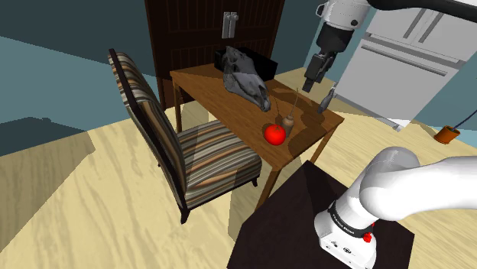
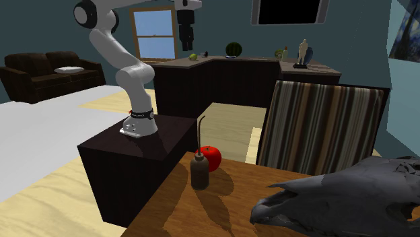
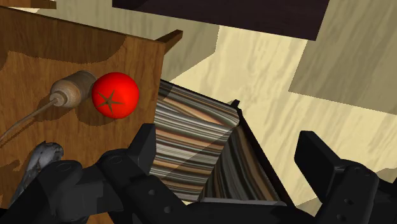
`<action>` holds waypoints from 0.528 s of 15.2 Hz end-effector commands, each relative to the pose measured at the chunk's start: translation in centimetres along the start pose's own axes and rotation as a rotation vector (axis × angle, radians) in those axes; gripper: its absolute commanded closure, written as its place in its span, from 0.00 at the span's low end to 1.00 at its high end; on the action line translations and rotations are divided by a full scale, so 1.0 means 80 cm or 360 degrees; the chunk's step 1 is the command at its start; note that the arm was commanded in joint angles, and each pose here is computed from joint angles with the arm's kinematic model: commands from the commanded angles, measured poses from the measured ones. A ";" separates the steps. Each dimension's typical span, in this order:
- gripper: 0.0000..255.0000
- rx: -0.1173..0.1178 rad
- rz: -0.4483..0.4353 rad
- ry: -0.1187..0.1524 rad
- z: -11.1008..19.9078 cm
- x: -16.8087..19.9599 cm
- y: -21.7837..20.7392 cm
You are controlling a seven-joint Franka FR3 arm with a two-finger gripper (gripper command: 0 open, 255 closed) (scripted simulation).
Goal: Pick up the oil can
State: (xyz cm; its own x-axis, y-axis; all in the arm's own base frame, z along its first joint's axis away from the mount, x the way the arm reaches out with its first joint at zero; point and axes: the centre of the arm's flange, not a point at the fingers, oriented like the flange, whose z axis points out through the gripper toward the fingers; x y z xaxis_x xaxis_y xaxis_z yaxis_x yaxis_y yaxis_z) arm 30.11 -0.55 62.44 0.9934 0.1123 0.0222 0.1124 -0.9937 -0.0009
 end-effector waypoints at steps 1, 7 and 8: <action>0.00 0.0000 0.0000 0.0000 0.000 0.000 0.000; 0.00 0.0001 0.0005 0.0110 0.066 -0.004 0.074; 0.00 0.0001 0.0006 0.0128 0.077 -0.004 0.086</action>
State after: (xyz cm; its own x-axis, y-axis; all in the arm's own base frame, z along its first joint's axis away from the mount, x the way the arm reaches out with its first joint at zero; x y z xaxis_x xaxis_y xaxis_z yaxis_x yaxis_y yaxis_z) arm 30.38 -6.46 56.91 0.9903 0.1079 0.0877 0.1085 -0.9941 -0.0031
